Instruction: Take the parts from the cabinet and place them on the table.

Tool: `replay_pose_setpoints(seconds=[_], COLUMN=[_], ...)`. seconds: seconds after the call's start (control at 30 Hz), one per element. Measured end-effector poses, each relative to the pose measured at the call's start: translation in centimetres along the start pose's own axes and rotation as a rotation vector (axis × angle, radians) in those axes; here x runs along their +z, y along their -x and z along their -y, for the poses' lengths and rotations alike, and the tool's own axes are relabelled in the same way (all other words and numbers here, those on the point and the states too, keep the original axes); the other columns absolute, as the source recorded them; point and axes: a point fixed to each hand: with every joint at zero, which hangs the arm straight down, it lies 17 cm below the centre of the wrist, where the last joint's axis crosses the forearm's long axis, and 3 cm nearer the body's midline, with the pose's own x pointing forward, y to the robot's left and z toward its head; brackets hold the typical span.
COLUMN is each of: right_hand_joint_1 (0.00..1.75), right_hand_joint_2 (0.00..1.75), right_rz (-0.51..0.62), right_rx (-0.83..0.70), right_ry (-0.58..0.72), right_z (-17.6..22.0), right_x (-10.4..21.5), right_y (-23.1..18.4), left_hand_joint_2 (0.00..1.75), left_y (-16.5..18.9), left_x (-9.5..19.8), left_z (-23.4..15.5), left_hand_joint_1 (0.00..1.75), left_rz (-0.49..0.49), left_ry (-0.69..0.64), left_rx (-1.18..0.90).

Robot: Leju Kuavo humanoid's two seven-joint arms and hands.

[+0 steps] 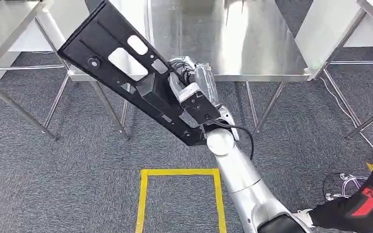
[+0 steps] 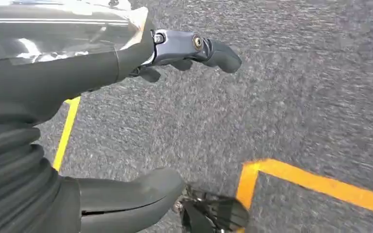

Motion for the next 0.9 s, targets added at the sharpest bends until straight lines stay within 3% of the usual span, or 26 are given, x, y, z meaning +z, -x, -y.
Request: replay_pose_setpoints(seconds=[0.9], right_hand_joint_1=[1.75], right_hand_joint_2=[1.75], right_rz=[-0.024], right_rx=[0.077], right_ry=[-0.006], right_z=[0.2], right_x=[1.2], right_y=[3.6], left_hand_joint_2=[1.75], left_y=[0.0], left_x=[0.1], left_z=[0.6], left_hand_joint_1=[0.0], left_rz=[0.001], left_ry=[0.006], left_rx=[-0.029])
